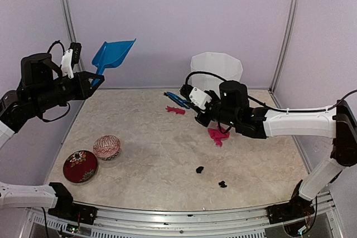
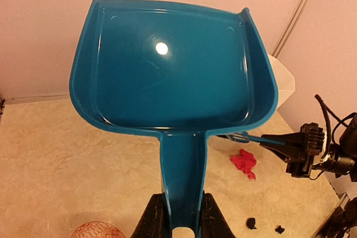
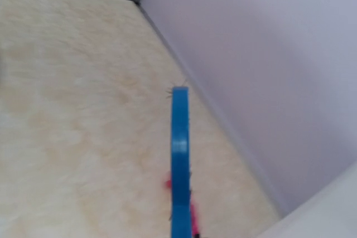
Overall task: Sweep away the paper scraps from the table
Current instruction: Sweep the paper scraps at the center of the board.
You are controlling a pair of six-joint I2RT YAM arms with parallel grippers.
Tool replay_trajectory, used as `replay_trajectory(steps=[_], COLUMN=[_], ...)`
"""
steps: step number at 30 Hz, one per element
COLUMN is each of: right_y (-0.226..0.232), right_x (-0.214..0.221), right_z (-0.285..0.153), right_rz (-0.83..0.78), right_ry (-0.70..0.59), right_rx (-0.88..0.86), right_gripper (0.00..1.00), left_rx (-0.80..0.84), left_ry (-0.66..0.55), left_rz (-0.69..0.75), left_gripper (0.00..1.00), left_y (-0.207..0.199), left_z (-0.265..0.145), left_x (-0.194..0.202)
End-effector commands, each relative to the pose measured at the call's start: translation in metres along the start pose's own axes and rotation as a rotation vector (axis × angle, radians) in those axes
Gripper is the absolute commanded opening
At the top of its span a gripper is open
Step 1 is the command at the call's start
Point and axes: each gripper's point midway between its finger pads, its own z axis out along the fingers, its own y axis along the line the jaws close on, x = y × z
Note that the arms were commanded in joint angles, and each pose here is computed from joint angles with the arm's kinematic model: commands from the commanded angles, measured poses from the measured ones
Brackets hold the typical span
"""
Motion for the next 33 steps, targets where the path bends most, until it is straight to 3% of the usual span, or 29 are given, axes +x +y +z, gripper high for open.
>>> replay_trajectory(steps=[1,15,26,33], right_y=[-0.025,-0.046,-0.043,-0.029], right_x=[-0.01,0.015,0.063,0.099], right_z=[0.031,0.141,0.212,0.231], right_rz=[-0.144,-0.3,-0.335,-0.325], right_ry=[0.037,0.155,0.23,0.289], right_rx=[0.133,0.23,0.136,0.071], right_gripper=[0.0,0.0,0.0,0.0], left_rx=[-0.175,-0.207,-0.18,-0.195], left_ry=[-0.011,-0.087,-0.074,-0.063], left_rz=[0.053,0.093,0.06,0.058], left_gripper=[0.0,0.0,0.0,0.0], left_y=[0.037,0.056,0.068,0.076], left_z=[-0.009,-0.011,-0.008,-0.005], left_x=[0.015,0.041,0.049,0.052])
